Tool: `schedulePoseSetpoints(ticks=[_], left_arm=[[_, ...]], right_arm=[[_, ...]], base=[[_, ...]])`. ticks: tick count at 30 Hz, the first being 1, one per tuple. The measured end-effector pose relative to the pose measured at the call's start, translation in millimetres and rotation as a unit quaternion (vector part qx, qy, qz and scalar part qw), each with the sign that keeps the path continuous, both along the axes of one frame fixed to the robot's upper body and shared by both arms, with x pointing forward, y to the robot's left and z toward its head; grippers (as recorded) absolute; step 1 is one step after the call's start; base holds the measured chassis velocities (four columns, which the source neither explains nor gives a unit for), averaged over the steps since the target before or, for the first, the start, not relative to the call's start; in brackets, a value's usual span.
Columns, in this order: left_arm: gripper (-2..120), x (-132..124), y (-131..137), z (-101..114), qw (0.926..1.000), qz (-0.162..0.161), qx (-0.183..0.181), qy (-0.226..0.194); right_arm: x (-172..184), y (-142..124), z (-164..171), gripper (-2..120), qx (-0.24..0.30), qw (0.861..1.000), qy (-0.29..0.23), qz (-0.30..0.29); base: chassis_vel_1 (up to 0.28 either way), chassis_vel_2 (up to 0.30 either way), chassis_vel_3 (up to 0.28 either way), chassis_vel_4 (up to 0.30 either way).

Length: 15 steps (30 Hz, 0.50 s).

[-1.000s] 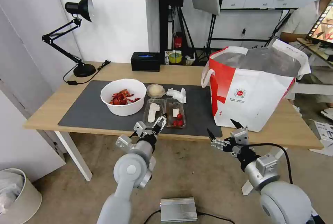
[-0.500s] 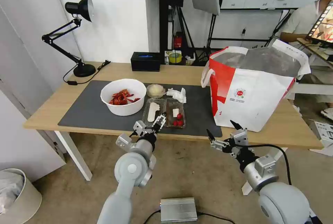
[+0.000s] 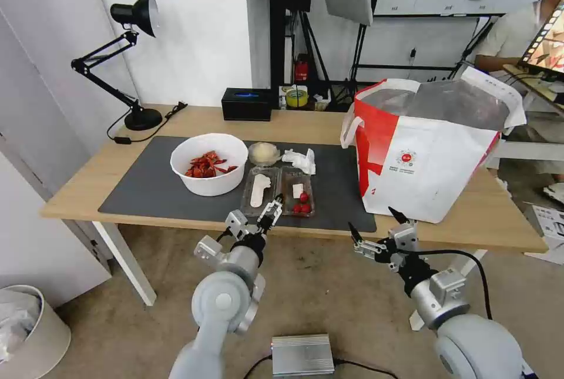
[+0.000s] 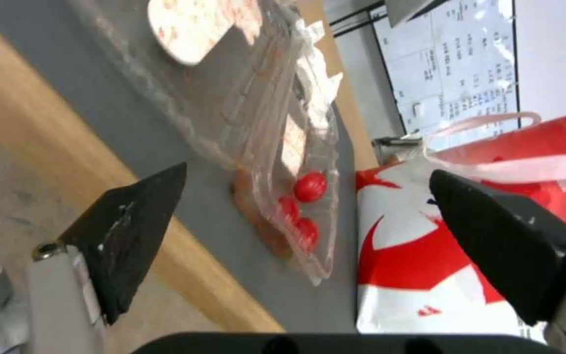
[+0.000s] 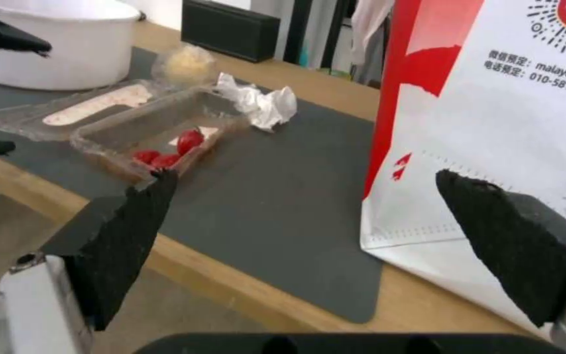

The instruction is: Pick up the trash from the table and place it into the takeout bag.

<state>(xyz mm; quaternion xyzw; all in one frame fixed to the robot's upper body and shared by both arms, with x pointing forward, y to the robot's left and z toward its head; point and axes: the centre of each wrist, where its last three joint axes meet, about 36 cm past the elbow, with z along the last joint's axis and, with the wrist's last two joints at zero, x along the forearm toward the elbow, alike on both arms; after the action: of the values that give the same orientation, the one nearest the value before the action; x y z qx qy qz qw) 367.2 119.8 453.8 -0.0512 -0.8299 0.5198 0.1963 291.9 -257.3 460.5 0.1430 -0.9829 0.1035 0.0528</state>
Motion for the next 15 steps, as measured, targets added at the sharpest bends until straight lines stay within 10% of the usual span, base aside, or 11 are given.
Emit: schedulePoseSetpoints(ticks=[15], left_arm=[[100, -0.1, 8.3, 1.8, 1.0000, 0.004, 0.004, 0.004]], right_arm=[[-6.6, 0.0, 2.8, 100, -0.002, 1.000, -0.001, 0.002]], base=[[0.000, 0.000, 0.000, 0.000]])
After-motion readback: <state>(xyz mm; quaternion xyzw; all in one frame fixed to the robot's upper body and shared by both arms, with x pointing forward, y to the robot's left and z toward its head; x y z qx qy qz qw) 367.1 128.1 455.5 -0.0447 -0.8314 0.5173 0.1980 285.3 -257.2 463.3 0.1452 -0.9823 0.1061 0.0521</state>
